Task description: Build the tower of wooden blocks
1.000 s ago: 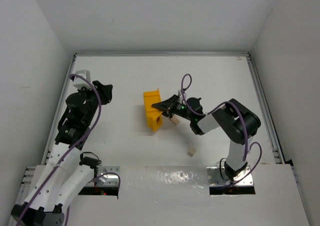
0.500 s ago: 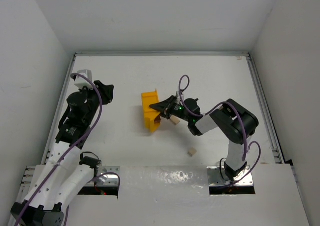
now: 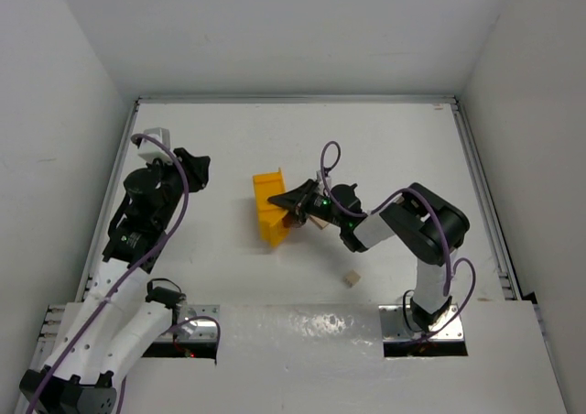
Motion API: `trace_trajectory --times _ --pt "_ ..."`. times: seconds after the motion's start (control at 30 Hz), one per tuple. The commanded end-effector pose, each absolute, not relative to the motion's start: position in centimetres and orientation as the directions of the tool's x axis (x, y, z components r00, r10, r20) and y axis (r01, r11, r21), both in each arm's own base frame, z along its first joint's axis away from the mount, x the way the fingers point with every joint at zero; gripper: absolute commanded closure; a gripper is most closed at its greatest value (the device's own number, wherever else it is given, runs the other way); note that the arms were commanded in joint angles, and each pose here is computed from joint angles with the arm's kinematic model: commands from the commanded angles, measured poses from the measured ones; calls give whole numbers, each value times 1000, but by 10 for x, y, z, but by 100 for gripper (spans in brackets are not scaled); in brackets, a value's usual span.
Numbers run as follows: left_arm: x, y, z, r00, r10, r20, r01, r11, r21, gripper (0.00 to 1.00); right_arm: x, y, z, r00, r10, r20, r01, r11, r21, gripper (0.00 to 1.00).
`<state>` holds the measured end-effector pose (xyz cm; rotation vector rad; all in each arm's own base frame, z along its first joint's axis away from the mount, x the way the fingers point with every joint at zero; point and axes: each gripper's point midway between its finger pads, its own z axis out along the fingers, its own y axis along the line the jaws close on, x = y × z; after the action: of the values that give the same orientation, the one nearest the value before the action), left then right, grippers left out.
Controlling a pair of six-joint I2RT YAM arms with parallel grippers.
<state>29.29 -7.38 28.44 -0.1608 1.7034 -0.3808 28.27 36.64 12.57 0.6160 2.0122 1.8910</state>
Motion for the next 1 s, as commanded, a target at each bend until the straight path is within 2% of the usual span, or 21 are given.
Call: trace_trajectory --times 0.0,0.07,0.1,0.13,0.23,0.3,0.37,0.4,0.43,0.5,0.57,0.6,0.63,0.73,0.8,0.87,0.93,0.97 --pt "293 -76 297 -128 -316 -940 132 934 -332 66 257 349 239 -838 534 -110 -282 -253 925 100" --pt "294 -85 297 -140 -314 -939 173 926 -336 66 289 336 255 -798 585 -147 -351 -251 902 100" --pt "295 -86 298 -143 -313 -939 178 925 -336 65 297 334 252 -804 582 -125 -328 -258 909 100" --pt "296 -85 295 -151 -310 -939 171 927 -333 65 294 339 246 -836 543 -75 -267 -284 921 100" --pt "295 -81 290 -156 -303 -940 147 934 -326 65 258 354 232 -861 501 -94 -251 -256 934 100" --pt "295 -82 296 -141 -311 -940 160 930 -331 65 271 350 249 -844 525 -113 -295 -278 914 100" --pt "296 -83 293 -151 -304 -941 160 932 -326 65 292 343 251 -842 537 -53 -254 -307 917 100" --pt "296 -82 291 -154 -303 -941 153 933 -325 65 285 344 249 -851 523 -43 -236 -310 921 100" --pt "295 -79 291 -149 -303 -941 139 936 -324 65 261 357 248 -863 495 -98 -271 -291 918 100" --pt "295 -79 291 -145 -306 -941 138 935 -326 65 251 355 246 -856 509 -84 -260 -286 922 100" --pt "296 -83 293 -147 -308 -940 161 930 -330 65 278 349 266 -829 546 -122 -330 -300 895 100" --pt "297 -84 294 -151 -307 -940 165 930 -330 65 289 348 253 -832 548 -82 -285 -297 911 100" --pt "298 -84 291 -159 -303 -940 157 932 -327 65 283 352 254 -853 520 -49 -249 -321 914 100" --pt "296 -80 287 -161 -301 -940 139 936 -323 65 245 358 243 -861 499 -99 -266 -276 924 100" --pt "297 -84 290 -156 -307 -939 159 930 -330 65 272 347 256 -836 537 -114 -308 -287 907 100" --pt "298 -83 287 -167 -301 -939 152 933 -326 65 283 344 250 -846 530 -51 -247 -306 920 100" --pt "298 -80 284 -169 -296 -940 130 939 -319 65 253 352 246 -861 498 -102 -271 -281 921 100" --pt "297 -80 285 -167 -298 -940 131 938 -321 65 246 351 239 -868 490 -84 -245 -274 930 100"
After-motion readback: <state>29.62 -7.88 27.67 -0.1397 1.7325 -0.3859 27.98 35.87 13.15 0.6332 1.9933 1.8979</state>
